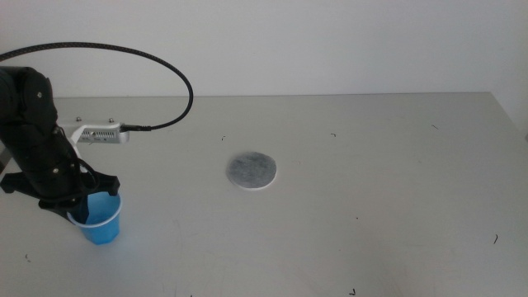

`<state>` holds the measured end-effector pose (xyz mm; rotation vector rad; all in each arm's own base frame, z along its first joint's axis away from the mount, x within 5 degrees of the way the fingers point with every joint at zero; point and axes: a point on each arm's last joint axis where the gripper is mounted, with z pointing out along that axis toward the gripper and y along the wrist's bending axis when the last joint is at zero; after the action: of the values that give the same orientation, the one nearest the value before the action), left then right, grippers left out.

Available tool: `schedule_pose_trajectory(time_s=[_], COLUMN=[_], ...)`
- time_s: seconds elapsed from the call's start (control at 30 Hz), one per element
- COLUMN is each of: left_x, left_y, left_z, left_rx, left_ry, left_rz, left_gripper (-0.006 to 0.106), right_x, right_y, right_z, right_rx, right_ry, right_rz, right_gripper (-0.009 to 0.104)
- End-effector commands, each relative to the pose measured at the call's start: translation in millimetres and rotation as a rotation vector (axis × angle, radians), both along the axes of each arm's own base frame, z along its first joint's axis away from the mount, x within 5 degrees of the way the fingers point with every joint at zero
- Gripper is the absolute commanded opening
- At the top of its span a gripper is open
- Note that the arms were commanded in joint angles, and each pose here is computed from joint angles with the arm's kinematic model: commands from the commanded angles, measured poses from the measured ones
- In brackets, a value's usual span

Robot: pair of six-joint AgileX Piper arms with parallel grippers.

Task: Place an empty cup on a cup mat.

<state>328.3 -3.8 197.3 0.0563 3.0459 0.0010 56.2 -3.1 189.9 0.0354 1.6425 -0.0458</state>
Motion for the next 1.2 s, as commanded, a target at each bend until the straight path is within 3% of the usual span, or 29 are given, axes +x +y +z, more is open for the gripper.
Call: schedule_pose_trajectory(time_s=[0.0,0.2,0.47,0.8,1.17], left_x=[-2,5,26,69,106], left_y=[-3,-16,-63,-145,-202], left_z=[33,65,101,101,81], left_rx=[-0.04,-0.133,-0.12,-0.144,-0.174], left_ry=[-0.099,-0.129,-0.219,-0.205,-0.212], left_rz=[0.026,0.061,0.016,-0.131,-0.165], left_gripper=[0.0,0.0,0.0,0.0,0.0], right_x=[-2,-2,-2,-2,-2], right_y=[0,0,0,0,0], right_z=[12,12,12,12,12], right_rx=[-0.023,-0.023,-0.023,-0.023,-0.023], right_ry=[-0.107,-0.107,-0.107,-0.107,-0.107], right_rz=[0.004,0.004,0.004,0.004,0.004], right_gripper=[0.094,0.094,0.094,0.094,0.094])
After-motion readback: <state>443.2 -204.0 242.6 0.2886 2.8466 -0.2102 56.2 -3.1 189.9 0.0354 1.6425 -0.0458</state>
